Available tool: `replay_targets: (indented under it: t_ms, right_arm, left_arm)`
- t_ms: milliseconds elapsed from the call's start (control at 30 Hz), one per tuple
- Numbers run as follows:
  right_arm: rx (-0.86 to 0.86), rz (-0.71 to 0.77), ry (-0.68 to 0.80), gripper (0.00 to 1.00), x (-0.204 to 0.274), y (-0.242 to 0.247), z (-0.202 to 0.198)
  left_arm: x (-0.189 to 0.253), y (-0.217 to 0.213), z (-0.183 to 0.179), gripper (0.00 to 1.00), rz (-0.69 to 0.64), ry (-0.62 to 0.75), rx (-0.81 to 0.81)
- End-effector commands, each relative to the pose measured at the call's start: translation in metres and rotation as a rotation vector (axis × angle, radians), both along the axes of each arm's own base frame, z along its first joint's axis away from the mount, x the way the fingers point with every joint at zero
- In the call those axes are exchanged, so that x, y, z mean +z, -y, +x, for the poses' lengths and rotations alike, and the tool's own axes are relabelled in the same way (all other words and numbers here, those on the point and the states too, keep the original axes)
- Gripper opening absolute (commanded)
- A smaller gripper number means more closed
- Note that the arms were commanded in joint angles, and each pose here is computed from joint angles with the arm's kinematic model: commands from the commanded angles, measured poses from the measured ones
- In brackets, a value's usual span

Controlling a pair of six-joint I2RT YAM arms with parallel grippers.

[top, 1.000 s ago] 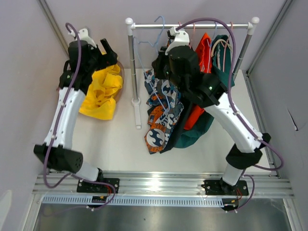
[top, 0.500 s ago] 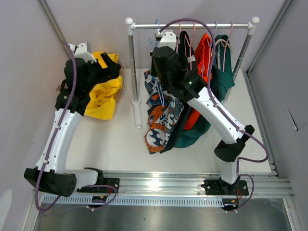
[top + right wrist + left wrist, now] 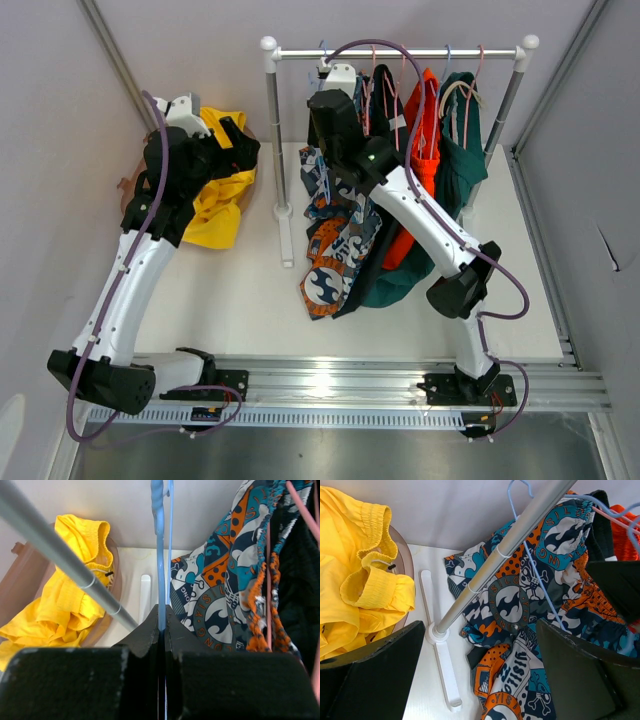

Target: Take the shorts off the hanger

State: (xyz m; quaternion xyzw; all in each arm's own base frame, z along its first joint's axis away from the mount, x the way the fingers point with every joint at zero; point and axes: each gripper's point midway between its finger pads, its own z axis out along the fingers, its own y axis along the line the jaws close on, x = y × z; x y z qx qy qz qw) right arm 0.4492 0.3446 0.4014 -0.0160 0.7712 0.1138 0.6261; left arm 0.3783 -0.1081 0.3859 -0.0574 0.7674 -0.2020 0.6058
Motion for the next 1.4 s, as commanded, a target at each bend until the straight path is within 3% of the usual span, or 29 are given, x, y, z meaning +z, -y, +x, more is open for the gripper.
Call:
replay_targets:
  t_ms: [0, 67, 100, 167, 200, 233, 300, 567, 767, 1067, 1367]
  right_arm:
    - [0.007, 0.108, 0.058, 0.0, 0.03, 0.001, 0.008]
    - [0.01, 0.106, 0.036, 0.0, 0.022, -0.001, 0.004]
    - [0.01, 0.102, 0.028, 0.11, 0.021, 0.0, 0.001]
    - [-0.013, 0.104, 0.039, 0.49, 0.031, 0.011, -0.013]
    - [-0.014, 0.07, 0.019, 0.75, 0.019, 0.009, -0.022]
    - [-0.053, 0.076, 0.043, 0.86, 0.034, 0.024, -0.032]
    - [-0.067, 0.03, 0.036, 0.94, 0.028, 0.031, -0.048]
    - [-0.133, 0.09, 0.087, 0.96, 0.069, 0.104, -0.108]
    - [-0.186, 0.079, 0.078, 0.94, 0.063, 0.14, -0.109]
    - [-0.093, 0.094, 0.017, 0.85, 0.042, 0.118, -0.085]
    - [-0.038, 0.079, 0.009, 0.85, 0.042, 0.085, -0.061]
  left_arm:
    - [0.02, -0.004, -0.014, 0.99, -0.001, 0.063, 0.03]
    - [0.018, -0.007, -0.016, 0.99, 0.003, 0.07, 0.048]
    - [0.016, -0.008, -0.017, 0.99, 0.0, 0.071, 0.05]
    - [0.015, -0.005, -0.019, 0.99, -0.007, 0.077, 0.042]
    - [0.014, -0.002, -0.019, 0.99, -0.005, 0.076, 0.036]
    - [0.012, 0.001, -0.018, 0.99, -0.003, 0.069, 0.028]
    - [0.007, 0.007, -0.017, 0.99, 0.003, 0.052, 0.011]
    - [-0.005, 0.021, -0.016, 0.99, 0.013, 0.029, -0.027]
    - [-0.009, 0.03, -0.018, 0.99, 0.017, 0.022, -0.051]
    - [-0.012, 0.036, -0.022, 0.99, 0.032, 0.022, -0.064]
    - [-0.017, 0.034, -0.024, 0.99, 0.054, 0.022, -0.06]
